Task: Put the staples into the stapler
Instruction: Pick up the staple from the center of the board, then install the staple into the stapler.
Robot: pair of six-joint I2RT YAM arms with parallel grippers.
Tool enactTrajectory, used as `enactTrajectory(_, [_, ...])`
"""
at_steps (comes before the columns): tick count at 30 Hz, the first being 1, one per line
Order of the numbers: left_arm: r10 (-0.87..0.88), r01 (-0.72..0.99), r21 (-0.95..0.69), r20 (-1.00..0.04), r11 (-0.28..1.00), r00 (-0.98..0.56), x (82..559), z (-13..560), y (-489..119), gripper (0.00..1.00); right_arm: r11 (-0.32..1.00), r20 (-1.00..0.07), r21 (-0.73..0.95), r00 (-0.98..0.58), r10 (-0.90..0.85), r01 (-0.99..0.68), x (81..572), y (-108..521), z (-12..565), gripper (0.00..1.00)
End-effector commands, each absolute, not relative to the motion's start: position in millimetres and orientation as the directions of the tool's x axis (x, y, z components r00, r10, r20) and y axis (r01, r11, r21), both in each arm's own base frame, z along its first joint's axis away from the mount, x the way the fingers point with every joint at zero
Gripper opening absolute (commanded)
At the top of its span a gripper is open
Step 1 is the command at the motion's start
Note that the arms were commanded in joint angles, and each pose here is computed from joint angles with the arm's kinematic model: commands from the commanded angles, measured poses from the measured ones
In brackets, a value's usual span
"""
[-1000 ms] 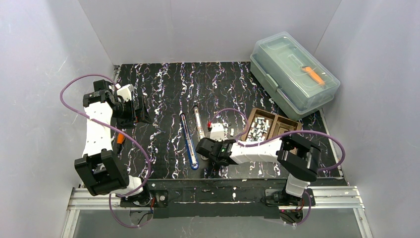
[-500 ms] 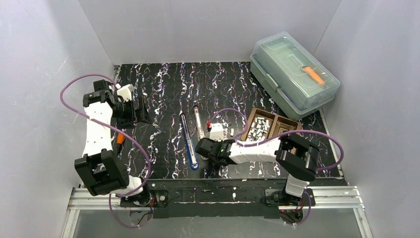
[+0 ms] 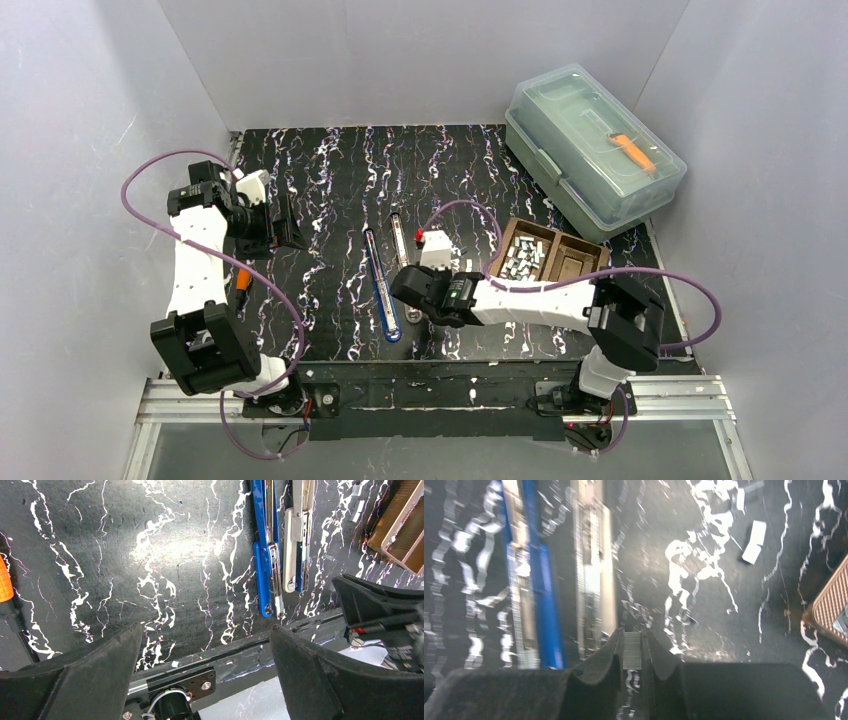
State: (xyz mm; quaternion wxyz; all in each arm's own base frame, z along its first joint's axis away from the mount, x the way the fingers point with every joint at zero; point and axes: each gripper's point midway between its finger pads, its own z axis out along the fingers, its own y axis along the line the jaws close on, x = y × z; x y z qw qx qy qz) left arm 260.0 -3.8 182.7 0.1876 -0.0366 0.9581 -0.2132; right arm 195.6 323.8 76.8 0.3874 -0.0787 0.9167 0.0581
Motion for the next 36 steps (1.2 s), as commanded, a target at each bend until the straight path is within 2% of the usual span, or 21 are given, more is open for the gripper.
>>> enactTrajectory(1, [-0.147, 0.023, -0.424, -0.363, 0.905, -0.920, 253, 192, -6, 0.99, 0.971, -0.811, 0.114, -0.584, -0.030, -0.209, 207, 354, 134, 0.01])
enactTrajectory(6, [-0.150, 0.021, -0.430, -0.361, 0.903, -0.921, 253, 191, -7, 0.99, 0.953, -0.864, 0.115, -0.501, -0.043, -0.280, 208, 393, 151, 0.01])
enactTrajectory(14, [-0.154, 0.014, -0.420, -0.364, 0.907, -0.918, 255, 194, -5, 0.99, 0.931, -0.882, 0.092, -0.462, -0.088, -0.353, 208, 434, 134, 0.01])
enactTrajectory(36, [-0.158, 0.011, -0.435, -0.350, 0.900, -0.923, 253, 191, -7, 0.99, 0.918, -0.875, 0.089, -0.470, -0.113, -0.386, 203, 440, 99, 0.01])
